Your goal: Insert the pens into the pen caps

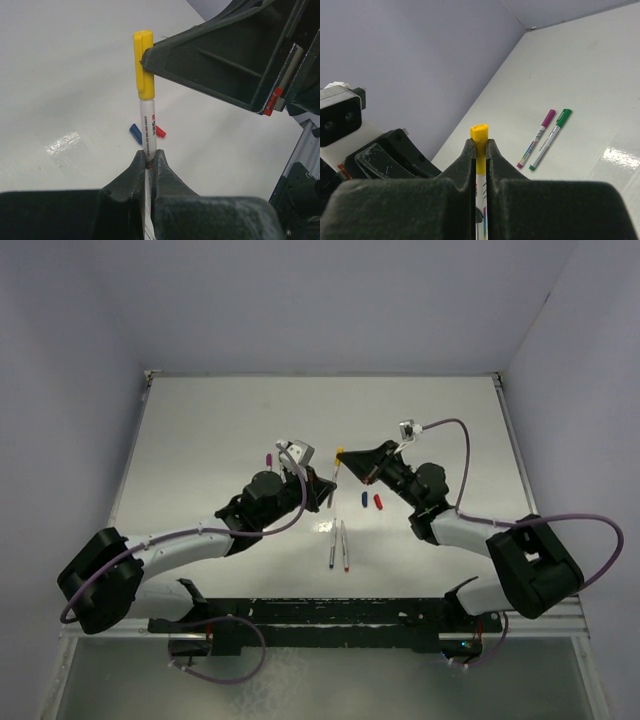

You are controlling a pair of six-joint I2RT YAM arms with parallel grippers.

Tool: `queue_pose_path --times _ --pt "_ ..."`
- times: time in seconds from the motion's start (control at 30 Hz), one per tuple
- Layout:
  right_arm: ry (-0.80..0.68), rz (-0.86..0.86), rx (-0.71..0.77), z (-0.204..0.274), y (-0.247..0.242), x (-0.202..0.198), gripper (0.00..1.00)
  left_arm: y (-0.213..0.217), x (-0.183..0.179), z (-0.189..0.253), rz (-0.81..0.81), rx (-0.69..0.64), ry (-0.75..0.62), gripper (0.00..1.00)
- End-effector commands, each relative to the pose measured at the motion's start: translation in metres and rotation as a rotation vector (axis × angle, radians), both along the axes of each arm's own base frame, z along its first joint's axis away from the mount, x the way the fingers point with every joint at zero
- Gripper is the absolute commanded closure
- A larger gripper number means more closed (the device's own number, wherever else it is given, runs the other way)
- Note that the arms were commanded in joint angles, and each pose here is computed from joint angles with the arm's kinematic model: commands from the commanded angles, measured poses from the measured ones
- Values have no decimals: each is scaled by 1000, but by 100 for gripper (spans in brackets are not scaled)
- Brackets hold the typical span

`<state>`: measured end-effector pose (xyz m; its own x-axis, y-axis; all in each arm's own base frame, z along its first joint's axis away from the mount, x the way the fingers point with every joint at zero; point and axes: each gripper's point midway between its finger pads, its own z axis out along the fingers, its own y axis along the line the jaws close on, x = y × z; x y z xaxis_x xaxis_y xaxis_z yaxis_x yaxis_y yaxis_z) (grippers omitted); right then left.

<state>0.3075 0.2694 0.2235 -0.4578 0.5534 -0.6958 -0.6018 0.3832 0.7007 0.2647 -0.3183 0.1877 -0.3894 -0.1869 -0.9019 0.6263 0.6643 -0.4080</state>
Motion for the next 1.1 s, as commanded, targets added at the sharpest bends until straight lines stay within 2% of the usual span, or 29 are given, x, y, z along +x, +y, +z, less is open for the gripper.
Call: queue_pose_path --times 0.0,0.23,0.57,1.07 --pt "73 107 -151 -38 15 -17 100 -8 27 95 42 -161 -231 100" --pt "123 96 -300 -61 21 -19 100 -8 46 115 94 -138 -290 100" --pt "234 102 -430 -97 30 -19 100 7 72 132 223 -51 -367 100" --pt "249 84 -484 -105 42 -1 100 16 75 116 251 5 -346 100"
